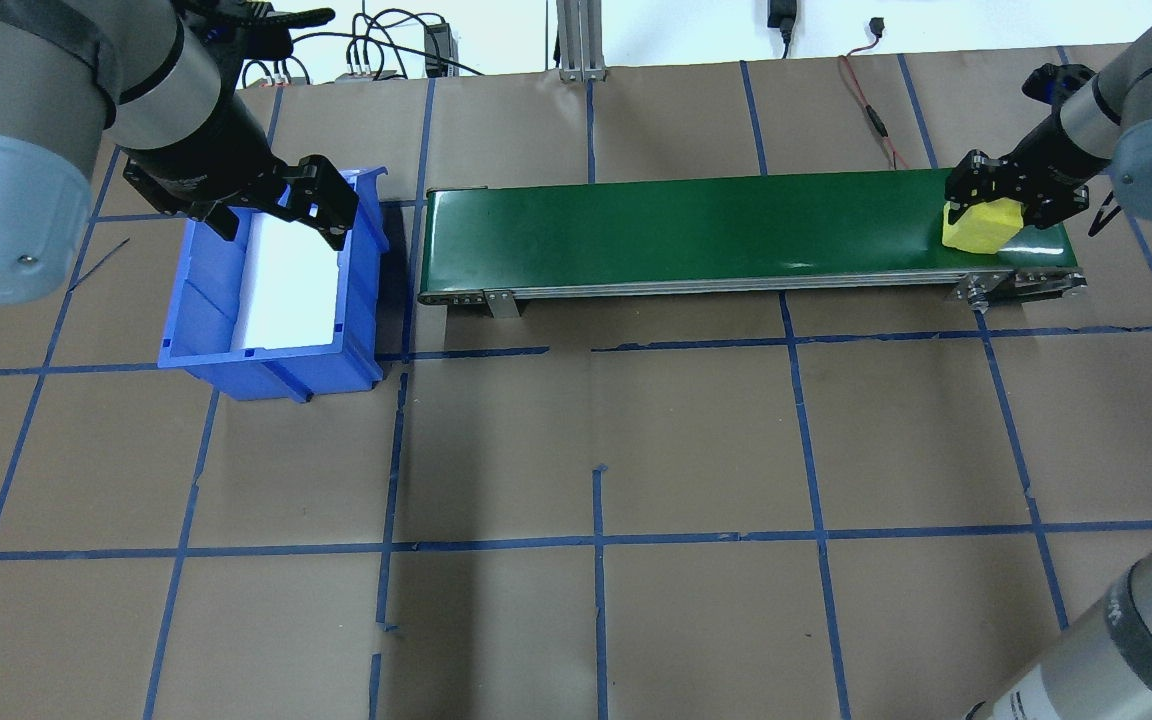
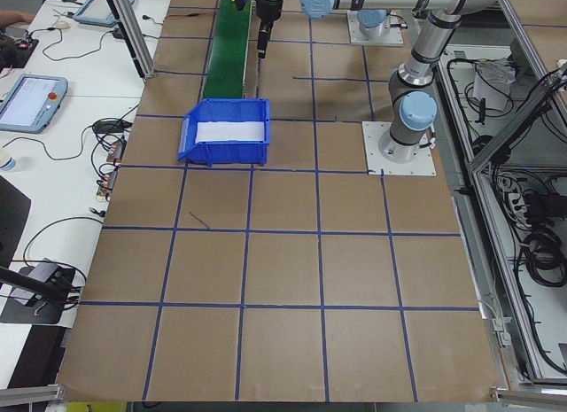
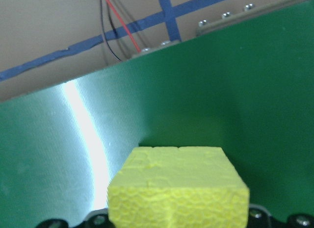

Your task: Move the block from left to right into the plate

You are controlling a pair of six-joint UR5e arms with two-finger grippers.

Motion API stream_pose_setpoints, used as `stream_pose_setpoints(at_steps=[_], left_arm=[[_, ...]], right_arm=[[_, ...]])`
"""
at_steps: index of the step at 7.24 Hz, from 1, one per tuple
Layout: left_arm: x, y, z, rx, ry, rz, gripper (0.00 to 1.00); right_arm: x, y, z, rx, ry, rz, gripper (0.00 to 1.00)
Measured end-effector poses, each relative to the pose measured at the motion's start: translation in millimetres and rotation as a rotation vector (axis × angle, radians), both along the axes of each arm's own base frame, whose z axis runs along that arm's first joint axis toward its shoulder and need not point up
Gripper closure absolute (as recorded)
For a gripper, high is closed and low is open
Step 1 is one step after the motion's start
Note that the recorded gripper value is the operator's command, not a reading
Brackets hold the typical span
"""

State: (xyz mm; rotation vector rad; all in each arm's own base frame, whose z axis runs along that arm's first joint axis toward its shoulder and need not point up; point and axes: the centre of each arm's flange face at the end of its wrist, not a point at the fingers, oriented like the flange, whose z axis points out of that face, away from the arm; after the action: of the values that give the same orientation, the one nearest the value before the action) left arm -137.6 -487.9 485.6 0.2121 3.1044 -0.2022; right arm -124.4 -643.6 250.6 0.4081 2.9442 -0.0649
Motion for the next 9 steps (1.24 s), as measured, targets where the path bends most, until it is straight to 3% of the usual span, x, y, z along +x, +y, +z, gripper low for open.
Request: stream_pose_setpoints(at_steps=[3, 4, 5, 8, 9], left_arm=[[0, 0, 1, -0.001, 0.002, 0.0, 0.0], [0, 0, 1, -0.002, 0.002, 0.0, 0.0], [0, 0, 1, -0.001, 0.002, 0.0, 0.0], [0, 0, -1, 0.001, 0.0, 0.001, 0.0], [0, 0, -1, 0.002, 0.0, 0.001, 0.0]], right_arm=[[-45, 43, 45, 0.112, 0.139, 0.007, 0.7], [-96, 83, 53, 0.171, 0.135, -0.019, 0.7], [-155, 132, 55, 0.194, 0.117, -0.016, 0.7], [-327, 341, 22, 0.181, 0.046, -0.001, 0.68], [-354, 403, 6, 0.165, 0.038, -0.012, 0.53]])
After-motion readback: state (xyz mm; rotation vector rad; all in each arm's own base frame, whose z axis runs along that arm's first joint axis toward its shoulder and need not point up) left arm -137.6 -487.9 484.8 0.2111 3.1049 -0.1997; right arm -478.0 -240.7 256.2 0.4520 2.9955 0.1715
